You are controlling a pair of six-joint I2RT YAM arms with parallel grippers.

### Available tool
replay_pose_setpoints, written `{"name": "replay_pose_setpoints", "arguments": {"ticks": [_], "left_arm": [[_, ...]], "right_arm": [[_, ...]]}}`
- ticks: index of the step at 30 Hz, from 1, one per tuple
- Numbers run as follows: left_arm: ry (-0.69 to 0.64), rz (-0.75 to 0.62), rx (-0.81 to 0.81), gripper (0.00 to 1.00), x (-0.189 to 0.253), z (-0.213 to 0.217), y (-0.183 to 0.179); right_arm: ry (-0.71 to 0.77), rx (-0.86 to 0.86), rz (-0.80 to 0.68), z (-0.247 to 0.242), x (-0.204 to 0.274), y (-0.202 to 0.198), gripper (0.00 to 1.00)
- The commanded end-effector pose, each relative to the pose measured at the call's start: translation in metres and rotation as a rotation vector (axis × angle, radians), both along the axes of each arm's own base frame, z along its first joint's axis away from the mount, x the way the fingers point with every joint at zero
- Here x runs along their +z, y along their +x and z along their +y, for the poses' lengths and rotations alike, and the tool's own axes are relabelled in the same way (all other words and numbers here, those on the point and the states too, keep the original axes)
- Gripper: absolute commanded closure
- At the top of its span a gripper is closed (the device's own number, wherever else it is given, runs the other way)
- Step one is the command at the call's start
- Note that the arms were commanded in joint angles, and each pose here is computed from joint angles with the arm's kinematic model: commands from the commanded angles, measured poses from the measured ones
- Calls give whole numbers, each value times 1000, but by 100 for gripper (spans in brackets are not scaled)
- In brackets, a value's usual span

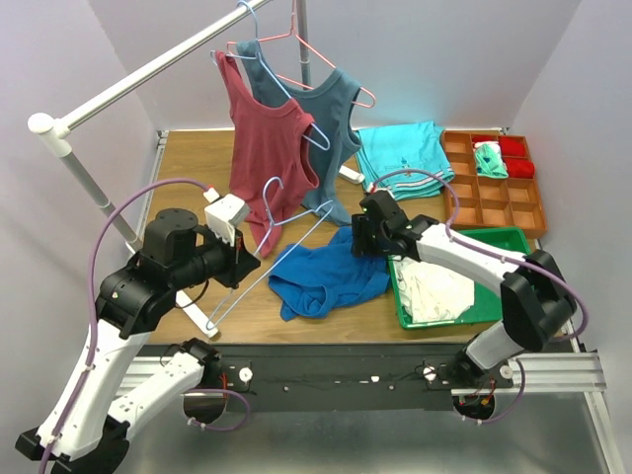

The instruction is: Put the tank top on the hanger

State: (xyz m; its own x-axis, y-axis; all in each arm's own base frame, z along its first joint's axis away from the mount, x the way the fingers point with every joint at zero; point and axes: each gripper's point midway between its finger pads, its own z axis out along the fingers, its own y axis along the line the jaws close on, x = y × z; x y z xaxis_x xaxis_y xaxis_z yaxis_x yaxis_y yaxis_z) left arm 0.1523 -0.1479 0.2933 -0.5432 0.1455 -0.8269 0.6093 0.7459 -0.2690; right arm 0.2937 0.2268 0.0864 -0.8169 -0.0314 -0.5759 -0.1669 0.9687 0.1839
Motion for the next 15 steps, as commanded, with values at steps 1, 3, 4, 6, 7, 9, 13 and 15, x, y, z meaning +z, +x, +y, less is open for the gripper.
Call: {"name": "replay_pose_setpoints", "arguments": {"ticks": [1, 3, 4, 6, 7, 9, 13, 15], "left_arm": [[-18, 1, -28, 100, 0, -7, 3], [-18, 2, -25, 100, -1, -7, 4], [-14, 0, -19, 100, -1, -7, 6], [-11, 1, -15, 100, -1, -7, 7], [-9, -2, -12, 100, -2, -6, 8], [-4, -2, -2, 100, -3, -5, 10], [10, -13, 50, 100, 0, 0, 18], [24, -24, 93, 100, 0, 5, 24]], "right_arm": [[16, 54, -37, 27, -4, 17, 31], [22, 64, -38, 31, -5, 19, 32], [27, 75, -37, 34, -6, 17, 32], [37, 89, -35, 39, -8, 15, 34], [56, 101, -34, 43, -6, 14, 35], [66, 120, -25, 48, -8, 11, 50], [72, 145, -35, 60, 3, -1, 82], [95, 173, -38, 72, 12, -14, 90]]}}
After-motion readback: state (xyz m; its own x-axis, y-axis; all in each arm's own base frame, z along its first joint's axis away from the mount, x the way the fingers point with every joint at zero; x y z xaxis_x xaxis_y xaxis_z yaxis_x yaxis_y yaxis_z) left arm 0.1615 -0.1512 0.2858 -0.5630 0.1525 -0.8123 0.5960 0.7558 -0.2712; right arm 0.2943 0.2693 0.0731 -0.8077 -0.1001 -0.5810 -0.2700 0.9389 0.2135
